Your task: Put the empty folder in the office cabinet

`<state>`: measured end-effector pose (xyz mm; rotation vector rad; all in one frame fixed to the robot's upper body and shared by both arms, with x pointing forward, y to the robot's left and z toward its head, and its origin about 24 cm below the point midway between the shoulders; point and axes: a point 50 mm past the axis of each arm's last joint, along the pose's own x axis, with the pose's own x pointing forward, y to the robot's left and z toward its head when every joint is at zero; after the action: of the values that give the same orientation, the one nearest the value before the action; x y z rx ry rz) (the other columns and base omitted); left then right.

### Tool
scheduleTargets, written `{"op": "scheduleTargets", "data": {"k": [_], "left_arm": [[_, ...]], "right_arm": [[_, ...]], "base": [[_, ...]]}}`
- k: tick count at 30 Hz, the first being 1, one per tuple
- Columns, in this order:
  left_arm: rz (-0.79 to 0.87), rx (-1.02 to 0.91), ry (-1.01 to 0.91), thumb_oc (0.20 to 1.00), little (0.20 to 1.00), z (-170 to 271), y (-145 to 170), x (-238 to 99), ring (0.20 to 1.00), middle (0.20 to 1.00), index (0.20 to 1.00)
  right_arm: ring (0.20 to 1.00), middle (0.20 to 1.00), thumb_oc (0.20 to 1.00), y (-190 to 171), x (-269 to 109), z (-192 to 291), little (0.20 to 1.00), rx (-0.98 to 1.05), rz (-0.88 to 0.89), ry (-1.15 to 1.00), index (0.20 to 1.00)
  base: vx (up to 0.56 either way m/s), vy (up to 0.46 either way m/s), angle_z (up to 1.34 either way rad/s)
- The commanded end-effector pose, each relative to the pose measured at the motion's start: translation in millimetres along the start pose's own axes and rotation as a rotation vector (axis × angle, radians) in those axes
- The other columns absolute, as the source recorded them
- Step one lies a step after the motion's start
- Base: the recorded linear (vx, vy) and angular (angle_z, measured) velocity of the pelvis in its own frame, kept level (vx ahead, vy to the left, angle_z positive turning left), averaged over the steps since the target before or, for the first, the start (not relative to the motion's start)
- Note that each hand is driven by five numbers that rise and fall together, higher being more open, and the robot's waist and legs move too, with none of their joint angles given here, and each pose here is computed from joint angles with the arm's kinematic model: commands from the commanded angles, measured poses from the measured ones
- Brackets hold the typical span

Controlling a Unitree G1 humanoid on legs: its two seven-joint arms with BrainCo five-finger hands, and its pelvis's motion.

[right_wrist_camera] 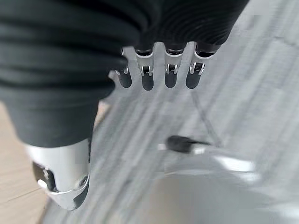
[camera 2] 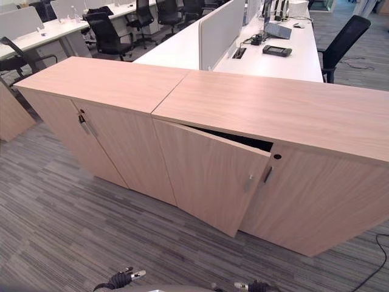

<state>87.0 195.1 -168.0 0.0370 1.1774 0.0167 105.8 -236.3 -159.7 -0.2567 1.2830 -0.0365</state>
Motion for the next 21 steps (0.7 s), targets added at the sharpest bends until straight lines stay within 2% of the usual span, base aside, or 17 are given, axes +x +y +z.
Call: {"op": "scheduleTargets", "data": {"k": [1, 14, 21], "left_arm": [[0.006, 0.080, 0.057, 1.000, 1.000, -13, 2, -2, 1.000, 1.000, 1.000], [-0.013, 0.052, 0.035, 1.000, 1.000, -8, -4, 0, 1.000, 1.000, 1.000], [0.009, 0.106, 0.044, 1.000, 1.000, -8, 3, -1, 1.000, 1.000, 1.000]], "right_arm": [[1.000, 1.000, 1.000, -3, 0, 4, 1.000, -0.027, -0.003, 0.011, 1.000], [1.000, 1.000, 1.000, 0, 0, -7, 1.000, -0.023, -0.015, 0.041, 1.000], [1.000, 1.000, 1.000, -10, -1, -12, 1.000, 0.015, -0.061, 0.076, 1.000]], "base": [[0.00, 0.000, 0.00], [-0.03, 0.094, -0.07], [-0.05, 0.045, -0.66]]}}
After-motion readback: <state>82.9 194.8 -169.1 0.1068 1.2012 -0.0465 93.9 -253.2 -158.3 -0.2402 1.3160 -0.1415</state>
